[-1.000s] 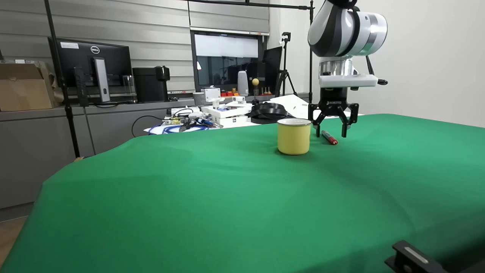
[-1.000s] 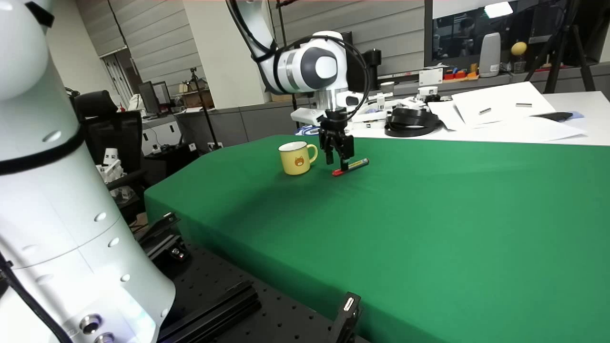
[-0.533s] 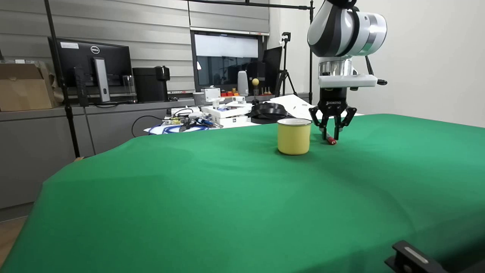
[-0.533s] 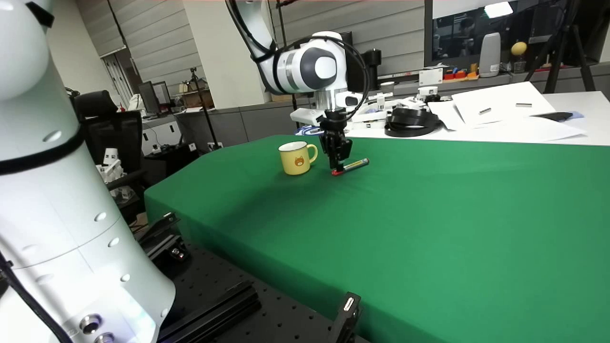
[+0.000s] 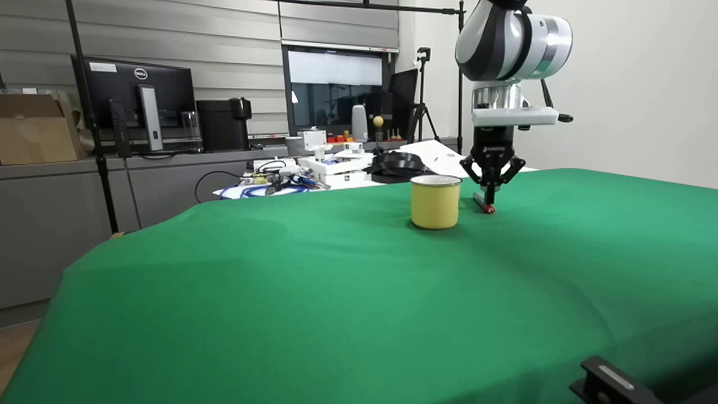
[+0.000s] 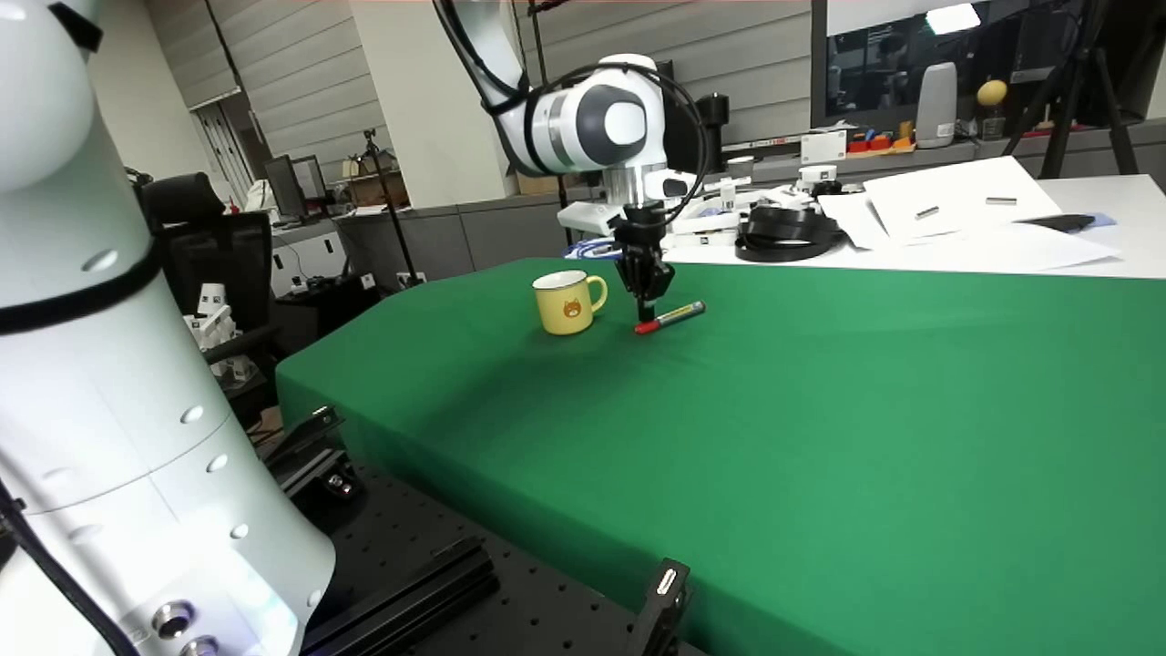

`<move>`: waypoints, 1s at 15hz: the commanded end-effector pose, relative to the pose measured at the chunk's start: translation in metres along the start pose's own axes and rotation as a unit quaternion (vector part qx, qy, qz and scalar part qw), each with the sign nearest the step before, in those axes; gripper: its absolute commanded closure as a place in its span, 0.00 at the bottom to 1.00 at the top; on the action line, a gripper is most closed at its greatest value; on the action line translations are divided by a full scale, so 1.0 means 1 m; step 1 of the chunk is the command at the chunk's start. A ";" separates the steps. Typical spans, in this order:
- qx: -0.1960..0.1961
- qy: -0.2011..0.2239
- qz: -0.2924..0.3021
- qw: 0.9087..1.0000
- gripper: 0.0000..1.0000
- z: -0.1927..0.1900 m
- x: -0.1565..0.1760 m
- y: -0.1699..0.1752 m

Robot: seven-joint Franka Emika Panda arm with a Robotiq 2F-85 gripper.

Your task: Pick the marker and put it in the cup

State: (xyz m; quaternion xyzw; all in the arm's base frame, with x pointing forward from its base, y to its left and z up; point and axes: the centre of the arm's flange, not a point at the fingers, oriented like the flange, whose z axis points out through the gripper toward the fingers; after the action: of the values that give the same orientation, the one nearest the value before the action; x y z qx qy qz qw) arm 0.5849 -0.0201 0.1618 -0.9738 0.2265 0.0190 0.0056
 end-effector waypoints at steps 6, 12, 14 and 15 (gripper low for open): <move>-0.039 -0.023 0.016 0.999 0.62 -0.013 0.024 0.010; -0.042 -0.030 0.016 0.999 0.19 -0.004 0.018 0.010; -0.042 -0.032 0.013 0.999 0.07 -0.001 0.015 0.009; -0.043 -0.033 0.011 0.998 0.01 0.002 0.014 0.008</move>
State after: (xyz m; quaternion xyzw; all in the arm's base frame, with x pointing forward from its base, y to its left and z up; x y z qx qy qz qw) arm 0.5904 -0.0386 0.1620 -0.9709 0.2310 0.0607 -0.0193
